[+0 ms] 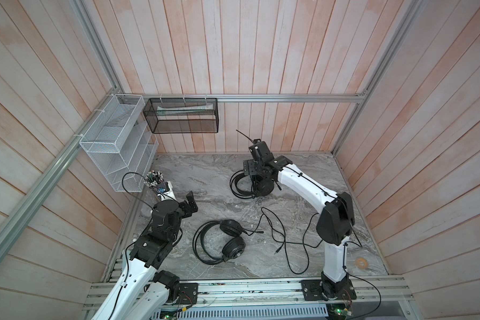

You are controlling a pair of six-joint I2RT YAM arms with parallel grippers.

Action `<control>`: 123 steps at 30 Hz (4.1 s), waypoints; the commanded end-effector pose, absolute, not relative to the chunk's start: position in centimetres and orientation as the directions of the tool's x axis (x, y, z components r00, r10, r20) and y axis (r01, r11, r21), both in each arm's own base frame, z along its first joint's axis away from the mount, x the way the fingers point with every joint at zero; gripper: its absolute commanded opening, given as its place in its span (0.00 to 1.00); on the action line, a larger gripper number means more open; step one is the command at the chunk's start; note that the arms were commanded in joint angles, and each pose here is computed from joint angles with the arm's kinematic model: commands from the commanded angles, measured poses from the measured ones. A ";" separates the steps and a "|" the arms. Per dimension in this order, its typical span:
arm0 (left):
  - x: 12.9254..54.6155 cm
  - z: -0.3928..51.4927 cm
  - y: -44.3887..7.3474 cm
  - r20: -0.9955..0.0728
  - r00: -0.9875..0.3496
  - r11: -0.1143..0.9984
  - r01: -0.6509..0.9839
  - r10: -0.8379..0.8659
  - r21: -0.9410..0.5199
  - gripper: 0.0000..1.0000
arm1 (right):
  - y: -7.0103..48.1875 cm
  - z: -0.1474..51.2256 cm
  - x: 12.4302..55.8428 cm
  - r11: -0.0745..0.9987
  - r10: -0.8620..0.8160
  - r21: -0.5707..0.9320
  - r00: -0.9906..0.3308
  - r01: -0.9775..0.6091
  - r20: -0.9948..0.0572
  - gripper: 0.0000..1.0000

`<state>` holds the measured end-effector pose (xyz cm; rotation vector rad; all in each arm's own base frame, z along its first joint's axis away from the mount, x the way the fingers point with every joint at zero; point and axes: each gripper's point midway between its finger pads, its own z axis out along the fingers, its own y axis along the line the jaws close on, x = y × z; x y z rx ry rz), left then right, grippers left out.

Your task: Wrap the headphones

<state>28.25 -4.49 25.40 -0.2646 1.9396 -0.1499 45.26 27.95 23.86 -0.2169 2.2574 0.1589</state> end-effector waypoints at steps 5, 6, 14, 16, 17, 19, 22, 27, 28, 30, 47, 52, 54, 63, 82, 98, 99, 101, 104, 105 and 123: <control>25.7 22.1 -6.7 -0.665 -0.615 0.893 -0.161 -0.423 -0.419 0.99 | 24.9 25.8 38.9 0.943 0.011 0.190 -0.548 -0.271 -0.837 0.99; 25.0 21.5 -7.0 -0.627 -0.646 0.883 -0.169 -0.435 -0.438 0.99 | 24.0 25.3 37.9 0.943 0.017 0.192 -0.534 -0.272 -0.845 0.98; 19.7 14.3 -7.2 -0.329 -0.757 0.798 -0.397 -0.564 -0.453 0.99 | 19.2 24.5 31.9 0.920 0.135 0.265 -0.401 -0.289 -0.906 0.99; 18.7 12.5 -7.7 -0.260 -0.774 0.780 -0.427 -0.577 -0.458 0.99 | 18.6 23.9 31.0 0.917 0.138 0.269 -0.397 -0.296 -0.908 0.98; 18.3 11.8 -8.0 -0.232 -0.783 0.774 -0.436 -0.578 -0.459 0.99 | 18.5 23.6 30.7 0.916 0.136 0.269 -0.401 -0.297 -0.906 0.98; 17.5 10.4 -8.4 -0.174 -0.798 0.769 -0.461 -0.578 -0.443 0.98 | 18.3 22.6 30.3 0.918 0.122 0.264 -0.421 -0.298 -0.899 0.98; 16.2 8.2 -7.9 -0.124 -0.798 0.778 -0.521 -0.590 -0.350 0.99 | 17.7 20.9 30.0 0.929 0.105 0.250 -0.453 -0.272 -0.885 0.99; 15.2 5.9 -8.6 -0.053 -0.824 0.799 -0.528 -0.564 -0.287 0.98 | 17.6 18.4 29.4 0.930 0.101 0.258 -0.493 -0.262 -0.864 0.99; 15.2 5.6 -8.7 -0.054 -0.824 0.799 -0.529 -0.564 -0.285 0.98 | 17.8 18.0 29.2 0.926 0.105 0.267 -0.498 -0.266 -0.861 0.98; 15.2 4.9 -8.8 -0.049 -0.821 0.796 -0.535 -0.569 -0.283 0.99 | 18.1 17.4 29.1 0.921 0.107 0.277 -0.507 -0.274 -0.855 0.99; 16.2 1.3 -8.4 -0.057 -0.851 0.847 -0.510 -0.523 -0.149 0.70 | 19.2 14.8 28.4 0.922 0.078 0.274 -0.562 -0.274 -0.824 0.98; 16.6 0.6 -7.9 -0.082 -0.852 0.854 -0.507 -0.517 -0.115 0.64 | 19.1 14.6 28.1 0.921 0.077 0.275 -0.563 -0.275 -0.823 0.98; 16.9 0.6 -7.6 -0.096 -0.851 0.856 -0.508 -0.516 -0.099 0.62 | 19.1 14.5 27.9 0.920 0.079 0.277 -0.563 -0.277 -0.823 0.99; 17.9 0.6 -7.5 -0.129 -0.858 0.868 -0.491 -0.497 -0.082 0.38 | 19.4 14.5 27.8 0.912 0.091 0.297 -0.566 -0.284 -0.819 0.98; 19.8 3.2 -8.7 -0.171 -0.872 0.887 -0.435 -0.458 -0.157 0.00 | 20.0 16.8 26.7 0.859 0.156 0.367 -0.501 -0.356 -0.851 0.98; 27.6 17.8 -11.3 -0.574 -0.746 0.919 -0.131 -0.338 -0.371 0.00 | 19.6 26.0 21.8 0.691 0.259 0.368 -0.262 -0.622 -0.930 0.99; 27.9 18.7 -11.4 -0.594 -0.734 0.922 -0.112 -0.329 -0.371 0.00 | 19.7 26.6 21.4 0.675 0.259 0.362 -0.253 -0.643 -0.932 0.99; 28.6 20.3 -11.6 -0.626 -0.718 0.929 -0.076 -0.303 -0.363 0.00 | 19.8 27.6 20.5 0.635 0.287 0.374 -0.244 -0.676 -0.926 1.00; 29.5 22.6 -11.8 -0.657 -0.696 0.931 -0.046 -0.289 -0.361 0.00 | 19.8 29.1 19.1 0.577 0.328 0.369 -0.207 -0.728 -0.922 1.00; 29.7 23.5 -11.8 -0.666 -0.686 0.929 -0.038 -0.292 -0.367 0.00 | 19.6 29.4 18.8 0.570 0.340 0.368 -0.197 -0.734 -0.920 0.99; 30.1 27.8 -10.9 -0.733 -0.620 0.929 0.016 -0.282 -0.370 0.00 | 25.2 30.0 16.2 0.290 0.200 0.362 -0.314 -0.886 -0.928 0.82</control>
